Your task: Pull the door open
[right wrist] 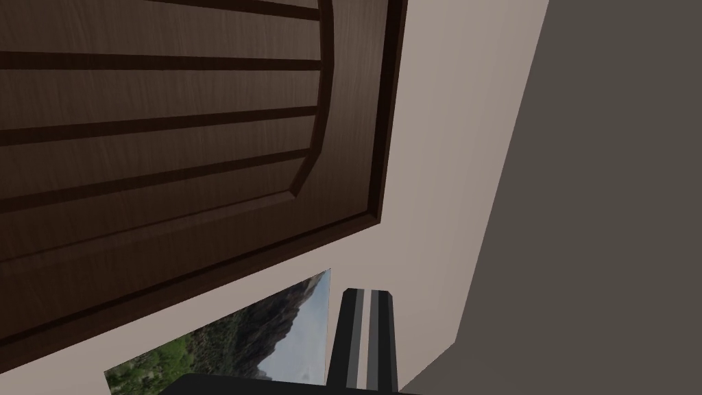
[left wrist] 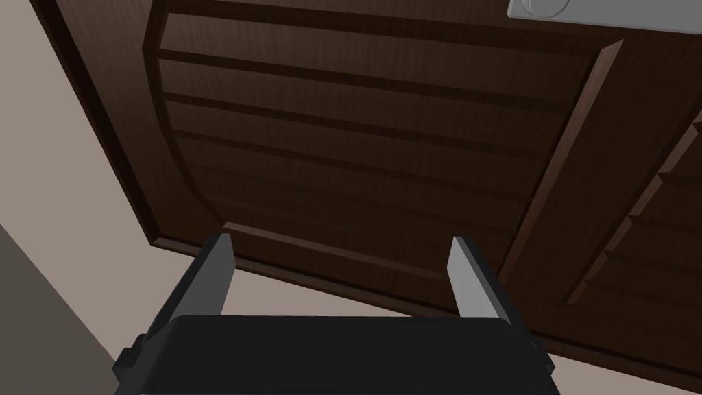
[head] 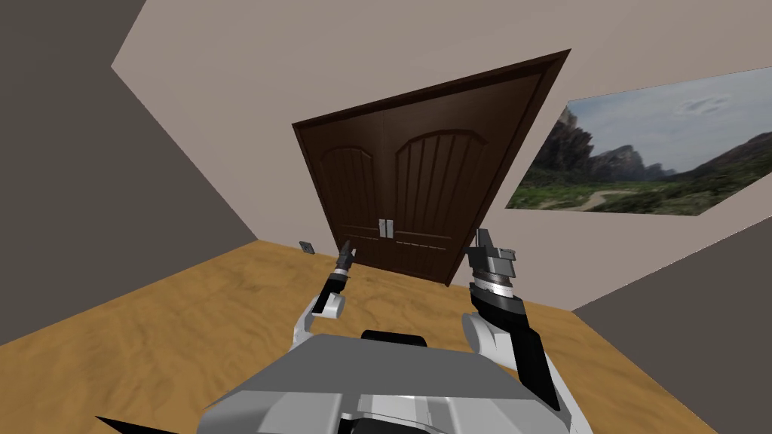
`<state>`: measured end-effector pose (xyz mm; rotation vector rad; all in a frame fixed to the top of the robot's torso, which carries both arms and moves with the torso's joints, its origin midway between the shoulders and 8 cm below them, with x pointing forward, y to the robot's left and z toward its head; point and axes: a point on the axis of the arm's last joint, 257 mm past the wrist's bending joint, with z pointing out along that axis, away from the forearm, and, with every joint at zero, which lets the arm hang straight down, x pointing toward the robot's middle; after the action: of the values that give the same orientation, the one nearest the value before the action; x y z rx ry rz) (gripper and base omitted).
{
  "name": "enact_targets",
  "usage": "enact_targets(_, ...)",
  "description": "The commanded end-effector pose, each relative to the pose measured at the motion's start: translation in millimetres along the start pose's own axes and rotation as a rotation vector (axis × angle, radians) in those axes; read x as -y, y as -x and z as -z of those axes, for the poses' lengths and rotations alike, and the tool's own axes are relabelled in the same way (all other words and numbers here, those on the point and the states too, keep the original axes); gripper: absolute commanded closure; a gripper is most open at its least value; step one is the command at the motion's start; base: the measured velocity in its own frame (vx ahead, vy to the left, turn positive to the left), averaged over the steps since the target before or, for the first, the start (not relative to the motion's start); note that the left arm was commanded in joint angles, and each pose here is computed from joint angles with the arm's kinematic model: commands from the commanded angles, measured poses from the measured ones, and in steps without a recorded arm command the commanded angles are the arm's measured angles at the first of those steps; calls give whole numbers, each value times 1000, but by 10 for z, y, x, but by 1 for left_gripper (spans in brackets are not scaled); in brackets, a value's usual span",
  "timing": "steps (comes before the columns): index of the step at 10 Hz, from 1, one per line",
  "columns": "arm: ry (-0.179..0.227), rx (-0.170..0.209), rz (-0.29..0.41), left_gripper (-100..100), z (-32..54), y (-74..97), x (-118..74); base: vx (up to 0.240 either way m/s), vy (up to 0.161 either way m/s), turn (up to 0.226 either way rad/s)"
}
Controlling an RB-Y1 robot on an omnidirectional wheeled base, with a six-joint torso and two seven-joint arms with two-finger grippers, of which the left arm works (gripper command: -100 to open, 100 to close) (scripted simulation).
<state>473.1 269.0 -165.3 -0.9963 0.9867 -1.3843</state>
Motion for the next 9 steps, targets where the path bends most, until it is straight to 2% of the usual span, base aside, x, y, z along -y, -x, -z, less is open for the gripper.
enact_targets(1,27,-1,-2,-100,-15,44,-128,110,-33,-77)
enact_targets(9,147,0,-13,-100,-79,215,-714,106,-15,-76)
